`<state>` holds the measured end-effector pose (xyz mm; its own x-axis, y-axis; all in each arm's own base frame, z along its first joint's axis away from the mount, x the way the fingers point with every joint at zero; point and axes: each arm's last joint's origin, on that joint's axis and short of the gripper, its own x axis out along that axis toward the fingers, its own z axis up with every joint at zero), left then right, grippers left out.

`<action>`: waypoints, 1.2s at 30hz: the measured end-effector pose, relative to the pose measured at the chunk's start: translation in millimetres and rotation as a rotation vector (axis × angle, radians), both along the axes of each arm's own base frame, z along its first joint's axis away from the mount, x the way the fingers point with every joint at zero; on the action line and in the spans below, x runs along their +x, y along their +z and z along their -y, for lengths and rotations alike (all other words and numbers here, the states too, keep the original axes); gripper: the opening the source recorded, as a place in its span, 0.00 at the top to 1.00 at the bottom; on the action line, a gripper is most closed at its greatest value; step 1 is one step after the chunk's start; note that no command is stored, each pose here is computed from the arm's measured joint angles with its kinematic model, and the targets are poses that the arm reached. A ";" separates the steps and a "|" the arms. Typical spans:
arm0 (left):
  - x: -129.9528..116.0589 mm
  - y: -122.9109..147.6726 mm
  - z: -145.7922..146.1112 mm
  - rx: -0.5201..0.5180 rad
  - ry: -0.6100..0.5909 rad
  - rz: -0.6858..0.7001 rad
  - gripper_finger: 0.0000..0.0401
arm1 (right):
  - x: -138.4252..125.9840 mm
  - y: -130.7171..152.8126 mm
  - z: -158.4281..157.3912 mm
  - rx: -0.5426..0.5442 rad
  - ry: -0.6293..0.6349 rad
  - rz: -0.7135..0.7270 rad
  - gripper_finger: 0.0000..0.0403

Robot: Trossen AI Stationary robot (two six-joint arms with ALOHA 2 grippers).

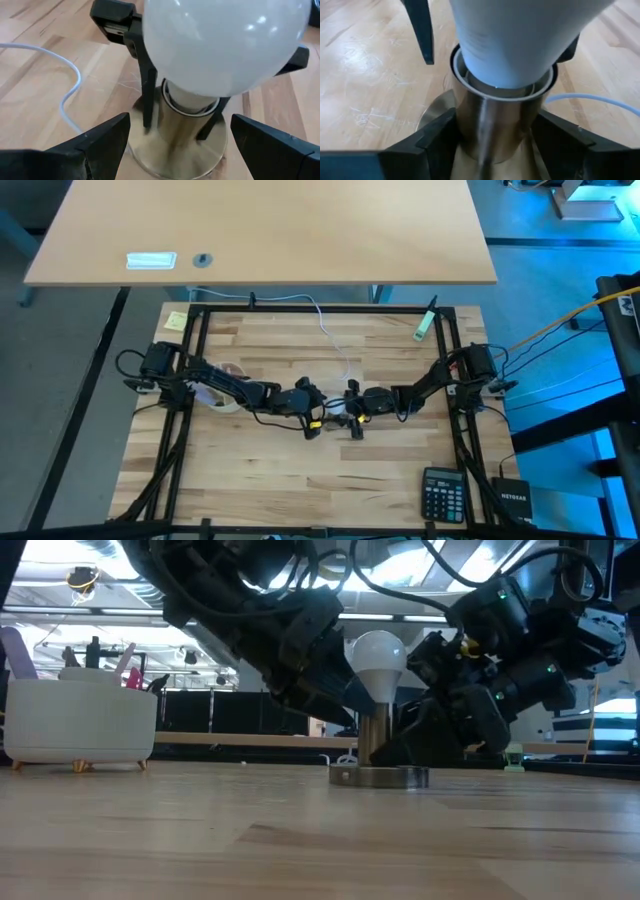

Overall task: Screw lightbulb
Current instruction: Insert the lightbulb into the lamp, then remove the lightbulb from the lamp

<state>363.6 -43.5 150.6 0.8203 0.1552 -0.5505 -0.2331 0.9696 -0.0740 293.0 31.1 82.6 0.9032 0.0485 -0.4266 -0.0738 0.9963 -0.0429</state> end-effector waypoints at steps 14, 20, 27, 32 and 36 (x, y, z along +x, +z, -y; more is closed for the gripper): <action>-13.5 -13.8 -7.4 -0.043 0.013 0.112 0.16 | -6.6 27.6 -0.6 -0.020 0.051 -0.009 0.30; -5.0 -38.2 -7.3 -0.034 0.008 0.108 0.16 | -12.8 32.5 0.1 -0.026 0.052 -0.076 0.30; 23.4 -42.5 0.7 0.008 -0.038 0.149 0.16 | -27.7 54.1 1.8 -0.030 0.051 -0.144 0.30; 30.0 -40.6 -2.7 0.021 -0.031 0.147 0.16 | -41.1 73.9 4.1 -0.043 0.029 -0.159 0.30; 29.2 -43.2 -4.2 0.005 -0.017 0.129 0.16 | -48.9 86.1 5.2 -0.043 0.025 -0.147 0.30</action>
<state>392.8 -39.2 107.5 0.8868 0.1436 -0.4393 -0.2059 0.9737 -0.0974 244.0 25.9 168.7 0.8293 0.0488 -0.5567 -0.1069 0.9916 -0.0724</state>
